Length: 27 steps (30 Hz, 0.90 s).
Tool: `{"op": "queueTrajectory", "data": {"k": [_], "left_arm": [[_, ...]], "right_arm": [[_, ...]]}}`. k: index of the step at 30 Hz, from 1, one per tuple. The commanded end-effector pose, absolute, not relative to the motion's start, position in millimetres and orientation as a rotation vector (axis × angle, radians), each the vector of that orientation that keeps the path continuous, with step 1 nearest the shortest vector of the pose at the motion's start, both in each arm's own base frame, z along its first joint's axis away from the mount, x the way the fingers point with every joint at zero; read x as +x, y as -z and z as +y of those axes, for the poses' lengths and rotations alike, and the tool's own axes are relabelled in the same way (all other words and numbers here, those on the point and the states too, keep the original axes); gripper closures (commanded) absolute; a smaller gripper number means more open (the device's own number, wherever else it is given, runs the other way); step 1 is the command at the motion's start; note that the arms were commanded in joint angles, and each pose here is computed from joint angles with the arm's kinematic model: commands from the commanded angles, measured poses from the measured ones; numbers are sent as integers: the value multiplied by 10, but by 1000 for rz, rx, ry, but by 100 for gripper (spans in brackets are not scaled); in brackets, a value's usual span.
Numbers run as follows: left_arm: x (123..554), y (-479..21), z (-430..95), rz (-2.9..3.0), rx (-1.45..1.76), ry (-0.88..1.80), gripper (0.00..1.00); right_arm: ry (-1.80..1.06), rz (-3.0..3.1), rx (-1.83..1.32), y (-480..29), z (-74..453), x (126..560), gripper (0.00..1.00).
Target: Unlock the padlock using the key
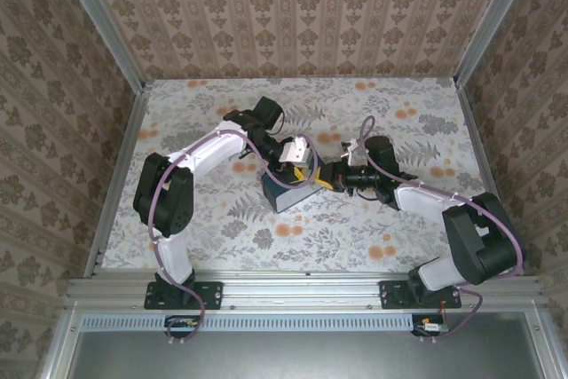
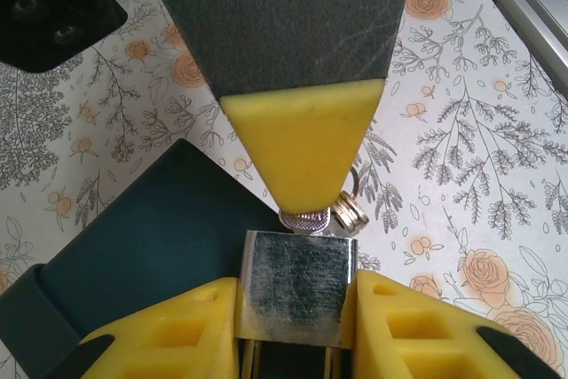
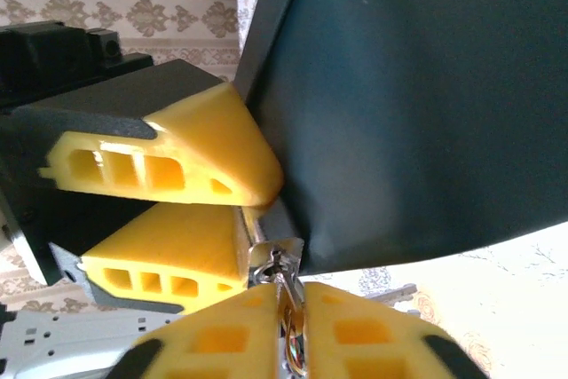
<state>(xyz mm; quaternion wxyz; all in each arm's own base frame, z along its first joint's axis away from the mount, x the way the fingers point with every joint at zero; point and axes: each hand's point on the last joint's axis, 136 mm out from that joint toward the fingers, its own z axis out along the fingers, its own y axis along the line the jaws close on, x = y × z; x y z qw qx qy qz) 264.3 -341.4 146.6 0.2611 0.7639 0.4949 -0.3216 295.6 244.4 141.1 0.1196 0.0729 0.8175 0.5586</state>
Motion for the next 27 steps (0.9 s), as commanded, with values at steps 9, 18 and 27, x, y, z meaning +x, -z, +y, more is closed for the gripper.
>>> {"op": "queueTrajectory", "data": {"k": [9, 18, 27], "left_arm": [[2601, -1175, -3224, 1464, 2115, 876, 71], [2640, -1221, -3216, 1452, 2093, 895, 71], [2635, -1243, -3243, 1435, 2094, 924, 71]], "right_arm": [[-1310, 2460, 98, -1459, 1941, 2884, 58], [-747, 1905, -389, -1898, 1804, 3129, 72], [-437, 1509, -1005, -1820, 2294, 2938, 73]]}}
